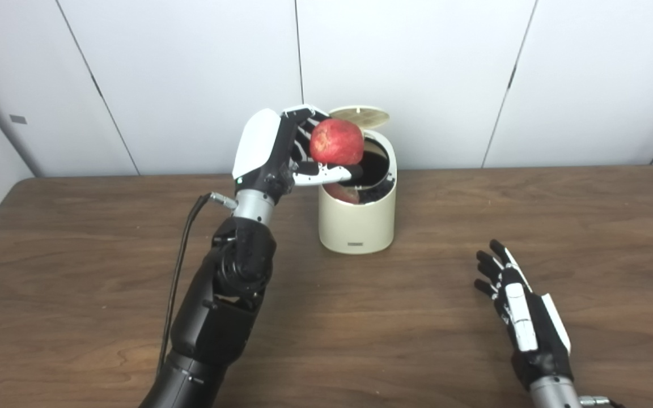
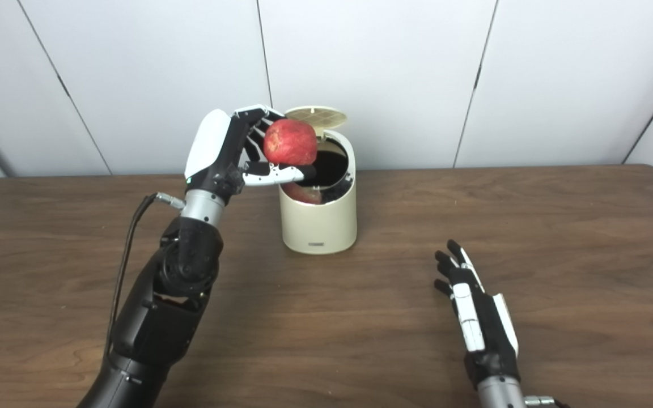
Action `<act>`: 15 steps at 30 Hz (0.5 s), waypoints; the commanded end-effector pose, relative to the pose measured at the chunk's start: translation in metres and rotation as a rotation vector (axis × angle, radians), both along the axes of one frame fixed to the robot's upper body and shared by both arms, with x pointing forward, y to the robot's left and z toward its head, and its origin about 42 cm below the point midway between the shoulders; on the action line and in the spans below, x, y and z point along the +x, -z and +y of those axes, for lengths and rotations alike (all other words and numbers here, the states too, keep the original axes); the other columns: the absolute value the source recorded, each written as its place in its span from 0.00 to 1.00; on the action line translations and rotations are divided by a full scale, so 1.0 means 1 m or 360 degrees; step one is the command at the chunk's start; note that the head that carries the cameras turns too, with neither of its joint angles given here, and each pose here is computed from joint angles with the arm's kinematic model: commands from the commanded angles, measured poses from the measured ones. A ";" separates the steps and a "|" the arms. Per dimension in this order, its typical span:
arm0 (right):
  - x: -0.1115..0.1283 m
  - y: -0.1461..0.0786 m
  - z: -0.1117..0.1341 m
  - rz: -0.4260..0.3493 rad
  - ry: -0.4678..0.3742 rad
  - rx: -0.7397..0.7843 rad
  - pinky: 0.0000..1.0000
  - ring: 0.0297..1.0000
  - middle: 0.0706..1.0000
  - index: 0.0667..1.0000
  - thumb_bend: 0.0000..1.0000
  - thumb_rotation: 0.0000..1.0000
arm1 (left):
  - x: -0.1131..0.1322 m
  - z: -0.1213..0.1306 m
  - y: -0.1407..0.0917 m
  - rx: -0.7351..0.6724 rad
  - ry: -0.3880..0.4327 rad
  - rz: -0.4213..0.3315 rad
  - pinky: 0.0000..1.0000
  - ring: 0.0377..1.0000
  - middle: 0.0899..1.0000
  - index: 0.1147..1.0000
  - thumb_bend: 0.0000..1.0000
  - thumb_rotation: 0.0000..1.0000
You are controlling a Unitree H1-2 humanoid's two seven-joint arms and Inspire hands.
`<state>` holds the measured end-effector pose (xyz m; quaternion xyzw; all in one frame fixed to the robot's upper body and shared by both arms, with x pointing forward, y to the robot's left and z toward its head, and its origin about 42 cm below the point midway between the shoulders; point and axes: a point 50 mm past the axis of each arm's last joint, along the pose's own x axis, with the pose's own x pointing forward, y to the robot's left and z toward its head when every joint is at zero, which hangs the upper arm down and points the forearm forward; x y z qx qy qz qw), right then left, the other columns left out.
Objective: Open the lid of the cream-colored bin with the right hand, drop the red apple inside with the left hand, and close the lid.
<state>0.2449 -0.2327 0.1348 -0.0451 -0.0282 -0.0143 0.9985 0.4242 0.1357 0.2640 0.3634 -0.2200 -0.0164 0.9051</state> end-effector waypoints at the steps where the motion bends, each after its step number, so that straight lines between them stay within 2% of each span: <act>1: 0.005 -0.009 0.005 -0.0093 -0.0035 0.0001 0.86 0.93 0.90 0.95 0.49 1.00 | 0.005 -0.013 -0.029 0.0000 0.0030 -0.0187 0.30 0.38 0.45 0.45 0.47 0.00; 4: 0.006 -0.009 0.005 -0.0090 -0.0033 0.0006 0.87 0.92 0.90 0.95 0.48 1.00 | 0.007 -0.021 -0.029 0.0026 0.0041 -0.0175 0.31 0.38 0.42 0.46 0.47 0.00; 15: 0.006 -0.012 0.005 -0.0113 -0.0003 0.0015 0.86 0.91 0.88 0.94 0.51 1.00 | 0.014 -0.030 -0.019 0.0049 0.0004 -0.0137 0.31 0.38 0.45 0.45 0.47 0.00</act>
